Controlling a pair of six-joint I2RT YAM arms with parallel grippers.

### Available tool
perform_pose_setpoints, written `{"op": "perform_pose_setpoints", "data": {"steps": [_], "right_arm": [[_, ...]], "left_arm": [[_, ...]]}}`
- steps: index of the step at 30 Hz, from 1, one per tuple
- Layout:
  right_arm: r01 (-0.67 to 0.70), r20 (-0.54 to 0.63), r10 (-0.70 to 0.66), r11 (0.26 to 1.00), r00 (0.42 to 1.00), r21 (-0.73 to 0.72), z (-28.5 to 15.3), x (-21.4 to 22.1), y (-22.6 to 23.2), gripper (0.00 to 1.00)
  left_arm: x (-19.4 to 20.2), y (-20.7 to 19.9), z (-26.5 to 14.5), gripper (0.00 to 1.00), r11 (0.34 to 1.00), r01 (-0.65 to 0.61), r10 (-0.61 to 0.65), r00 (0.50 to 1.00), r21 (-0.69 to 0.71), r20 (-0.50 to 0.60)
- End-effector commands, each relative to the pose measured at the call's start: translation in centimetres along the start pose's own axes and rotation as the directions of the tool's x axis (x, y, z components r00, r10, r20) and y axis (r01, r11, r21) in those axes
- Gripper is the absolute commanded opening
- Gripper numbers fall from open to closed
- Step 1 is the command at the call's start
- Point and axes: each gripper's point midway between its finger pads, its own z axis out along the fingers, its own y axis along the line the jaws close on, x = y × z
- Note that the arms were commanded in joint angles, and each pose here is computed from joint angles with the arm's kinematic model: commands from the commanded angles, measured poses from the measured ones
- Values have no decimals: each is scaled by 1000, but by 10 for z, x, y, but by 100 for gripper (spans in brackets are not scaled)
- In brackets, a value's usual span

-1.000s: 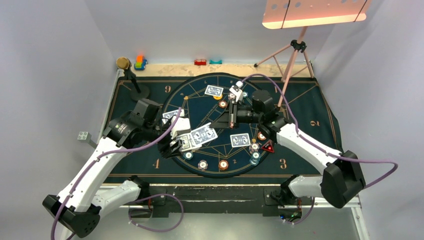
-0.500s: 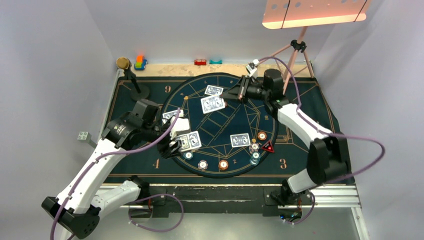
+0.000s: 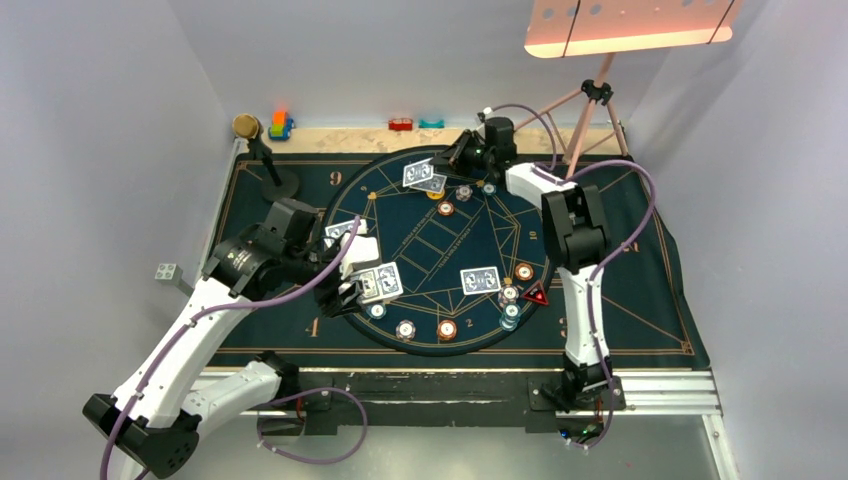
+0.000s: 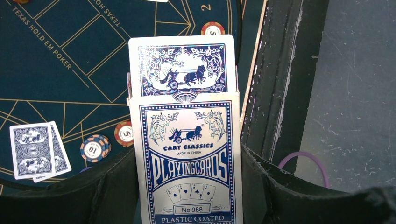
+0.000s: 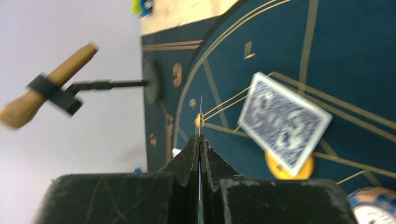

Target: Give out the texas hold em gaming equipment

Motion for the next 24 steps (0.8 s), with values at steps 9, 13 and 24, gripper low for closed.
{"op": "perform_pose_setpoints", "data": {"steps": [9, 13, 24], "right_arm": [[32, 107, -57, 973, 993, 228, 21, -36, -41, 47], [69, 115, -101, 963, 988, 260, 2, -39, -23, 77], [301, 71, -301, 954, 951, 15, -102, 34, 126, 91]], "left_arm": [[-18, -2, -8, 0, 999, -41, 41, 997, -2, 62], [-15, -3, -7, 0, 999, -37, 37, 998, -1, 57], [-15, -4, -8, 0, 999, -35, 35, 997, -2, 66]]}}
